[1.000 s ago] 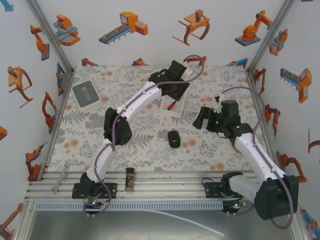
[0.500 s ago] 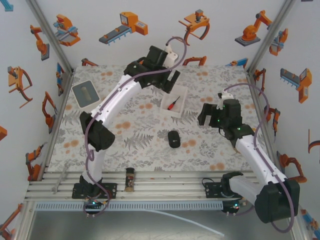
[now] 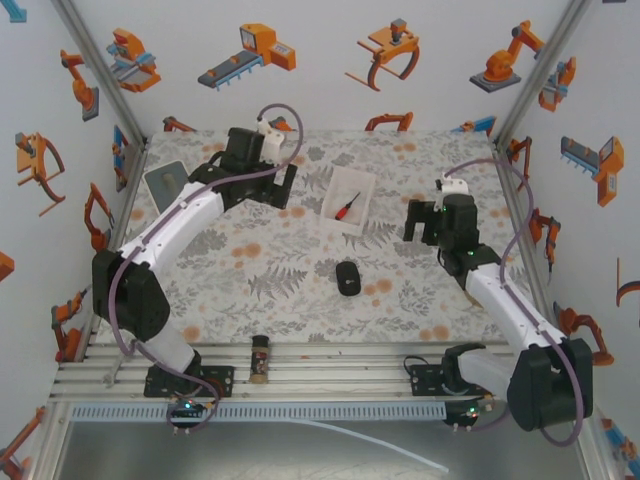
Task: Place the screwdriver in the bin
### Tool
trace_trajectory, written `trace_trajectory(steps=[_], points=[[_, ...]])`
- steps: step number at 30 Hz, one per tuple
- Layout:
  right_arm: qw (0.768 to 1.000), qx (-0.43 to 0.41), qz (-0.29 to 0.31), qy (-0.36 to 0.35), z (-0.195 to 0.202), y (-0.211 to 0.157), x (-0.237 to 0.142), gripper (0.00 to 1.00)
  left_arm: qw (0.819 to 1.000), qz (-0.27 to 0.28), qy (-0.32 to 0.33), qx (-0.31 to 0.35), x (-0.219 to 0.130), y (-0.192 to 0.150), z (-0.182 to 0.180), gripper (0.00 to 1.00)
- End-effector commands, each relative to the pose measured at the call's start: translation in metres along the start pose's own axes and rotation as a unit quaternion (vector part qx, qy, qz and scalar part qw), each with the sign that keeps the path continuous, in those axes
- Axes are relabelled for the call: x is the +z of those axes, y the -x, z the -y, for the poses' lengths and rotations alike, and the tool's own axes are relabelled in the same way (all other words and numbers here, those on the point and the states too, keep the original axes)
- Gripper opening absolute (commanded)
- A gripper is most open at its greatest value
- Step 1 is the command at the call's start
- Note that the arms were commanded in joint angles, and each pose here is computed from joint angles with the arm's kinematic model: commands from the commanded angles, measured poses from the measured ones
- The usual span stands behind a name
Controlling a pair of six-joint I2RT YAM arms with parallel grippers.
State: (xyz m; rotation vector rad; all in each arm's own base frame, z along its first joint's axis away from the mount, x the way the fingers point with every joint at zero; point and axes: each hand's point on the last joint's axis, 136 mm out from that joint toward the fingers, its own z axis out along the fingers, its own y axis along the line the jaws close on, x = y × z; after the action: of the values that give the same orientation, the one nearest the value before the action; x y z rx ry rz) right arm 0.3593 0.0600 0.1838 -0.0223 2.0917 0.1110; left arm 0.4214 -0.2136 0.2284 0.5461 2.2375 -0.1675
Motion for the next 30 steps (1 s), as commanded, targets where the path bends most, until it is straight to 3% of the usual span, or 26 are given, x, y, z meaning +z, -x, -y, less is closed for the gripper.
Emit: trace_trajectory(steps=[1, 12, 21, 30], points=[[0.997, -0.031, 0.054, -0.042, 0.015, 0.016, 0.004, 0.99, 0.996, 0.067, 0.019, -0.05, -0.007, 0.002, -0.036, 0.97], [0.991, -0.025, 0.087, -0.097, 0.063, -0.016, 0.026, 0.99, 0.978, 0.142, 0.061, -0.14, -0.005, -0.088, -0.136, 0.97], [0.988, 0.002, 0.095, -0.122, 0.1, -0.042, 0.029, 0.99, 0.972, 0.188, 0.068, -0.126, -0.02, -0.133, -0.143, 0.97], [0.985, 0.054, 0.126, -0.101, 0.112, -0.055, 0.044, 0.99, 0.966, 0.193, 0.083, -0.147, -0.017, -0.169, -0.155, 0.97]])
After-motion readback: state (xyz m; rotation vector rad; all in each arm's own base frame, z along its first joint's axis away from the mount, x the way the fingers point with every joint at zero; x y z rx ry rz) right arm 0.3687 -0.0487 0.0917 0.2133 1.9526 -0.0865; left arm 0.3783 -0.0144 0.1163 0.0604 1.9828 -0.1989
